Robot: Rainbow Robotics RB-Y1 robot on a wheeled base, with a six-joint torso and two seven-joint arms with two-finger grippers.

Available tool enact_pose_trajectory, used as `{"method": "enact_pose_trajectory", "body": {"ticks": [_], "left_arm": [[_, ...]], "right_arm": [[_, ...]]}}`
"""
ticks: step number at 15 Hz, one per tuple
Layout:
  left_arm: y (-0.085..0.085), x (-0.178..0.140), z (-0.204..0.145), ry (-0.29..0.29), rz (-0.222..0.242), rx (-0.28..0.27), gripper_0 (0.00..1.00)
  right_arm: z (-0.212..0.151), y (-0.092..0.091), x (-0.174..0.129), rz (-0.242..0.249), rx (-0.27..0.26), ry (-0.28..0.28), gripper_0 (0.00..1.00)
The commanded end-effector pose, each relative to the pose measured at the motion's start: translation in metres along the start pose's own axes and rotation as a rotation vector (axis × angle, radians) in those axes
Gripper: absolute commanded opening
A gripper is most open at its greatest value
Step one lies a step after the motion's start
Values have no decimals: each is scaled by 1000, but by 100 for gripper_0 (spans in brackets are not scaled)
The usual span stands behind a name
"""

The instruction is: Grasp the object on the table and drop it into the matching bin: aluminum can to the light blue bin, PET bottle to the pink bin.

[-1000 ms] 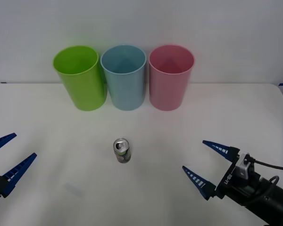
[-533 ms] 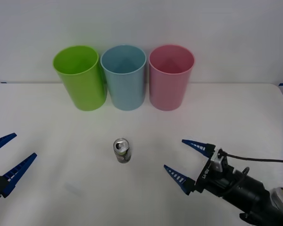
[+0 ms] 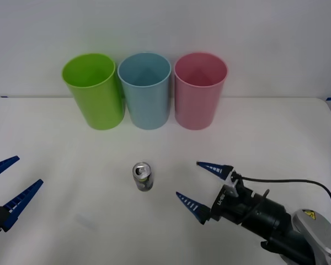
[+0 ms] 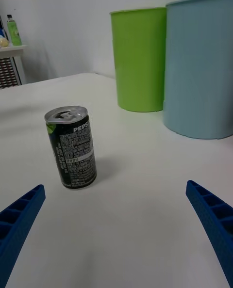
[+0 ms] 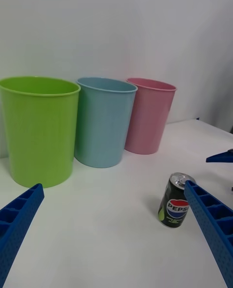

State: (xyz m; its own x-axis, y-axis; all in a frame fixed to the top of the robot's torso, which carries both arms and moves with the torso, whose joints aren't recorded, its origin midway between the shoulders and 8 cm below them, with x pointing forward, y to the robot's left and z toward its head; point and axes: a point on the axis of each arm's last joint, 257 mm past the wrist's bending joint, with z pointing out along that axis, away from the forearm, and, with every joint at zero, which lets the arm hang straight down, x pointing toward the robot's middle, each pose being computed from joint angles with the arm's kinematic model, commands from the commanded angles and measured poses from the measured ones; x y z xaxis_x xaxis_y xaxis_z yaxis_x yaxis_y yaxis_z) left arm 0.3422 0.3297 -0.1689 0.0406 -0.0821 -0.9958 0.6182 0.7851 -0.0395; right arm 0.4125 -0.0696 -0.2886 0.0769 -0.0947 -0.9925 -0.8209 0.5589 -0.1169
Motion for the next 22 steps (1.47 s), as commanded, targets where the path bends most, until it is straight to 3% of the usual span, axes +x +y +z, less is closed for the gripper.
{"method": "enact_pose_trajectory", "body": {"ticks": [1, 7, 22], "left_arm": [[0, 0, 0, 0, 0, 0, 100], [0, 0, 0, 0, 0, 0, 100], [0, 0, 0, 0, 0, 0, 100]], "right_arm": [[16, 8, 4, 4, -9, 8, 100], [50, 22, 13, -1, -59, 23, 100], [115, 52, 6, -55, -37, 60, 100]]}}
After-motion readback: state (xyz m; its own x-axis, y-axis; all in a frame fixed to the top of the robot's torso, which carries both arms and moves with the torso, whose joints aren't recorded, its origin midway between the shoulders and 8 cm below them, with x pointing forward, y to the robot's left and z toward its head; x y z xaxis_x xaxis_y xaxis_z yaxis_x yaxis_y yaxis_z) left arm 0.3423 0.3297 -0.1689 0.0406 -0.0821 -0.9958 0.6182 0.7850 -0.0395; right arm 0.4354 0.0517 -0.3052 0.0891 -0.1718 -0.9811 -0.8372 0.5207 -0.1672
